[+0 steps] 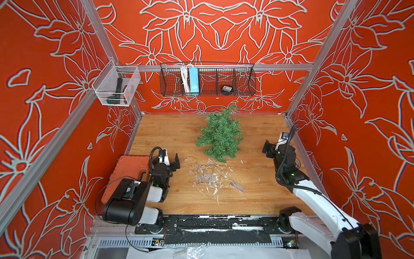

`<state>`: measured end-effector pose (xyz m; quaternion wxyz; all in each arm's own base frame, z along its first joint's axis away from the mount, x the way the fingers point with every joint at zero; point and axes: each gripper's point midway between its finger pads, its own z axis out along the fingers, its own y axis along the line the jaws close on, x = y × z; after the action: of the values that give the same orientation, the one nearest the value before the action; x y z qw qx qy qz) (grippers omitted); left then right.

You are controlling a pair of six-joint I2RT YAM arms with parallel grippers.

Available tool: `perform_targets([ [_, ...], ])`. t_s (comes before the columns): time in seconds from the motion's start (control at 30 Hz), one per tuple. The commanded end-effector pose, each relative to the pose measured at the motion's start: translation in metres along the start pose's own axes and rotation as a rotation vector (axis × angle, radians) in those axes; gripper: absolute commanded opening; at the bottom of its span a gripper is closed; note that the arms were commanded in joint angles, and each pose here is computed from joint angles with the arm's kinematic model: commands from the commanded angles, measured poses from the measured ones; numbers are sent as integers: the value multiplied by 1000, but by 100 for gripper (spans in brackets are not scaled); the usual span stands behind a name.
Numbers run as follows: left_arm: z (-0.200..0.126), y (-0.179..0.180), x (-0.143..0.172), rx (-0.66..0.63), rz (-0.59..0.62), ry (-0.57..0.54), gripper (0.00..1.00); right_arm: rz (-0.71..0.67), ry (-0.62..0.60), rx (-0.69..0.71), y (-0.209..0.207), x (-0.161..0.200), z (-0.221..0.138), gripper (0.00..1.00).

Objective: Remove string lights from the small christmas tree
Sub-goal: Place the light string at the center of the board, then reset both arms

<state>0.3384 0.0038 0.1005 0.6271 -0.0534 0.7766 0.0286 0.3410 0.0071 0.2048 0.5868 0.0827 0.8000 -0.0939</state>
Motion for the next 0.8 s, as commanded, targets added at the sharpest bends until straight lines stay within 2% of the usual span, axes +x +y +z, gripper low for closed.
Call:
perform_targets([
  [0.0,0,2,-16,-12,-8,-63,99,-192,-22,222,-39,6,15,98],
  [0.1,0,2,-17,-12,-9,-65,99,-185,20,193,-39,44,30,98],
  [0.17,0,1,-16,-12,-7,-60,99,-175,-14,112,-26,58,38,99],
  [0.27,0,2,-16,-13,-7,-61,99,-205,27,52,-14,82,53,98],
  [0.3,0,1,-16,-11,-8,-60,99,-200,-1,32,-11,79,57,98],
  [0.37,0,1,-16,-12,-8,-60,99,-187,87,-24,-9,86,64,98],
  [0.47,0,1,-16,-12,-8,-60,99,-158,-5,-94,-6,92,62,98],
  [0.5,0,2,-16,-13,-7,-59,99,-179,7,-107,-2,93,59,98],
  [0.53,1,1,-17,-12,-8,-61,99,-184,54,-104,-2,97,61,98],
  [0.77,1,1,-16,-11,-7,-59,99,-162,53,-70,-9,95,64,98],
])
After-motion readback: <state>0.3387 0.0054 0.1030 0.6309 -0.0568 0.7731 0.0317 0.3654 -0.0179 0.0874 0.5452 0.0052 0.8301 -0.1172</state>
